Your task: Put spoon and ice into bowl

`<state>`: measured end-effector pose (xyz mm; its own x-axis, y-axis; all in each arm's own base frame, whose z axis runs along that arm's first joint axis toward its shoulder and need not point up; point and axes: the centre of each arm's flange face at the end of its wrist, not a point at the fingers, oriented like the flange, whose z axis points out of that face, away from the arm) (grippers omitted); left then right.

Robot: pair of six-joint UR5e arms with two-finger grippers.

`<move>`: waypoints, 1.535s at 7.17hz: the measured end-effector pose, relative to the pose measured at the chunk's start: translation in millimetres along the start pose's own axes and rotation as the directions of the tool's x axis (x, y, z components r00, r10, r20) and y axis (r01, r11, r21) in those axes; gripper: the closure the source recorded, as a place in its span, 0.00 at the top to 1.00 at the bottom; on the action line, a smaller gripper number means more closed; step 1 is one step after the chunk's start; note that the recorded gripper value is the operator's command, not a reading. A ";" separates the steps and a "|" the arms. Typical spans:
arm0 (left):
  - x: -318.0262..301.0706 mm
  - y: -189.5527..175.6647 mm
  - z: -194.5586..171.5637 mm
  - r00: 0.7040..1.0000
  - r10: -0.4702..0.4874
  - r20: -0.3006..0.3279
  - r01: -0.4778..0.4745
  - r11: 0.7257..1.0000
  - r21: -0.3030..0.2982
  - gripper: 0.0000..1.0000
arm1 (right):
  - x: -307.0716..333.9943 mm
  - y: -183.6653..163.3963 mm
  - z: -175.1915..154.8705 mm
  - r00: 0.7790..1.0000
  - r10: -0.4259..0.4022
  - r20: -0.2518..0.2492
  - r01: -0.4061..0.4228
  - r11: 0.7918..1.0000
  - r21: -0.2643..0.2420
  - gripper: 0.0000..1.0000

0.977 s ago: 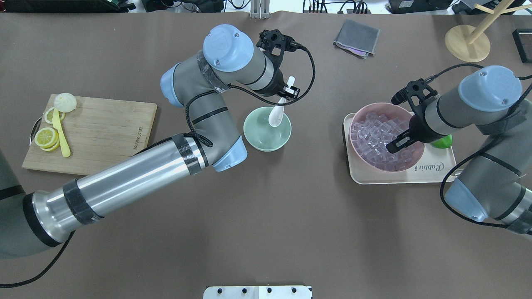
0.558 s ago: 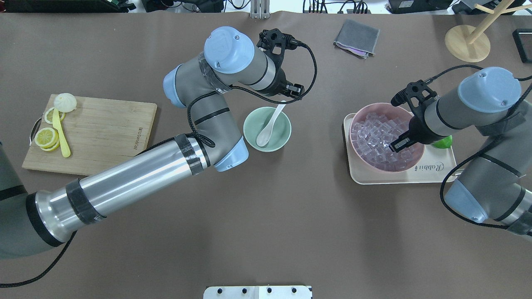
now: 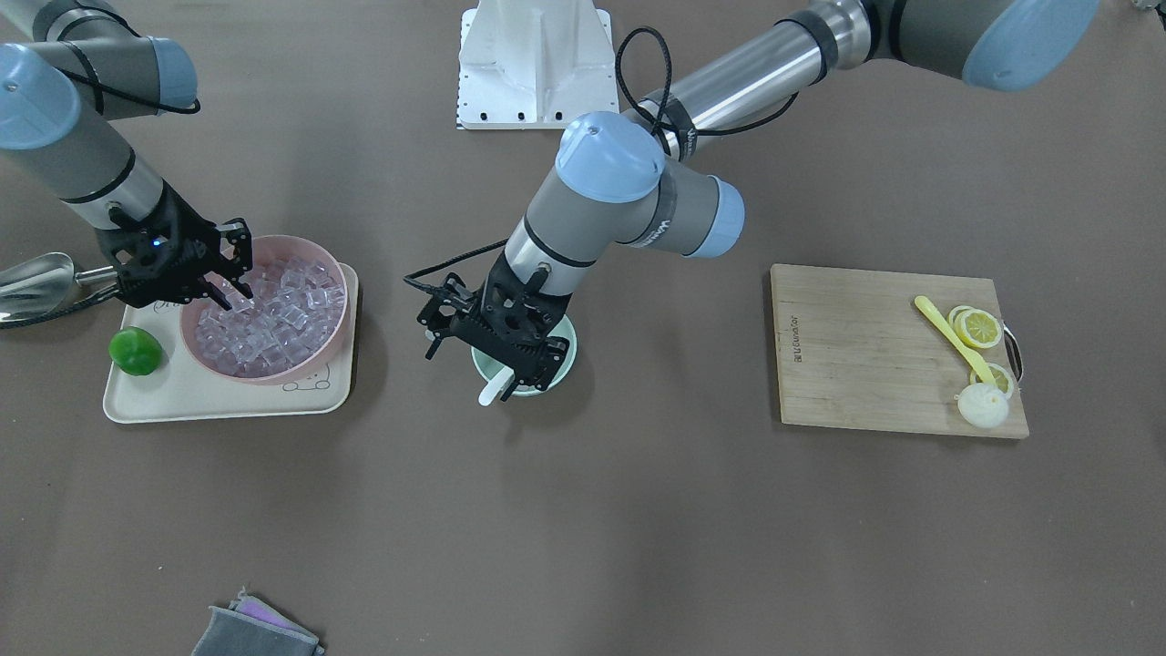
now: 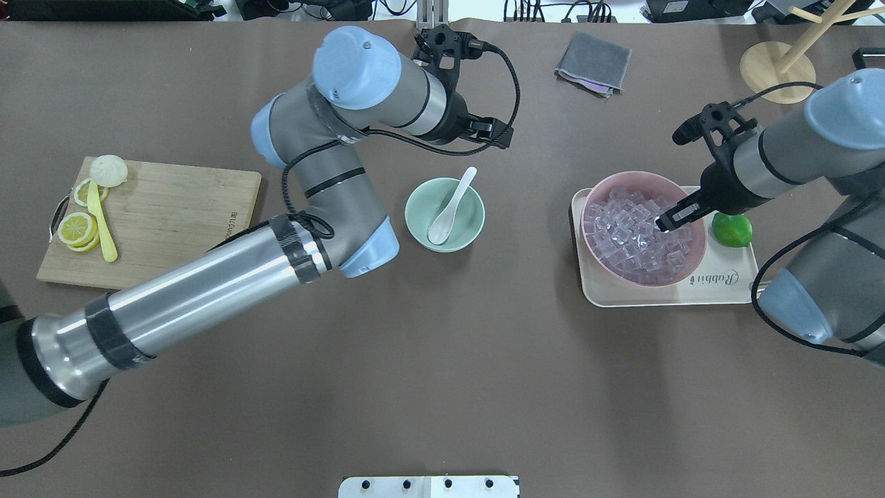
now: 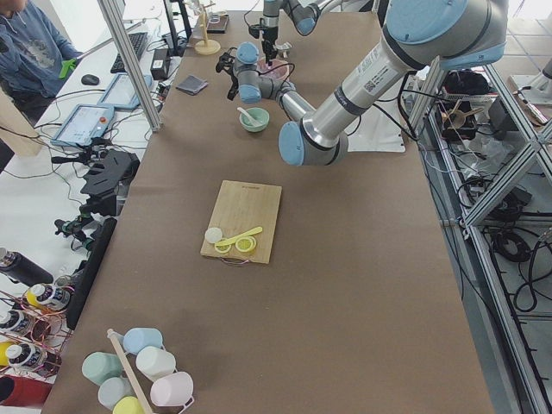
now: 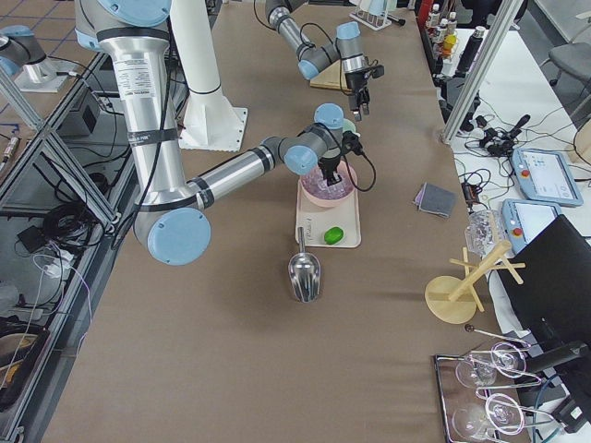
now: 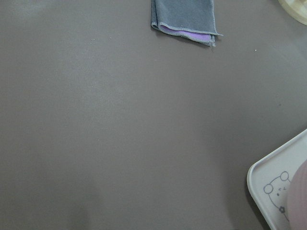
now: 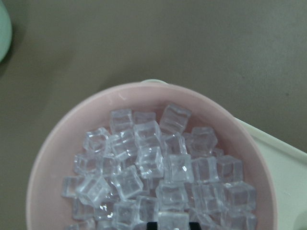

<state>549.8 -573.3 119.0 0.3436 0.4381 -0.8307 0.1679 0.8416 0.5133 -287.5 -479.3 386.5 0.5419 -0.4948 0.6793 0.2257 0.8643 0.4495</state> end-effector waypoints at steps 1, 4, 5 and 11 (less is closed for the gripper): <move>-48.6 11.0 -30.3 1.000 0.027 0.008 -0.027 1.000 0.004 0.97 | -20.6 -24.0 -13.5 1.000 0.009 0.019 -0.010 0.999 0.031 0.00; -249.3 28.1 -148.5 0.990 0.144 -0.001 -0.143 0.981 -0.129 0.97 | -182.4 -110.6 22.7 0.991 0.135 0.009 -0.135 0.985 0.111 0.00; -302.0 37.4 -182.5 0.984 0.176 0.002 -0.174 0.973 -0.153 0.97 | -225.1 -125.1 43.5 0.986 0.169 -0.001 -0.168 0.977 0.134 0.34; -374.7 70.4 -225.6 0.985 0.169 0.044 -0.159 0.971 -0.178 0.97 | -219.3 -126.6 47.0 0.969 0.241 0.051 -0.246 0.953 0.177 1.00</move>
<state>224.4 -606.9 417.7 0.4070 0.5598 -0.7218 -0.0562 0.8040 0.5919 -473.0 -484.5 207.8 0.5381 -0.2762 0.7964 -0.0616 0.9294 0.3639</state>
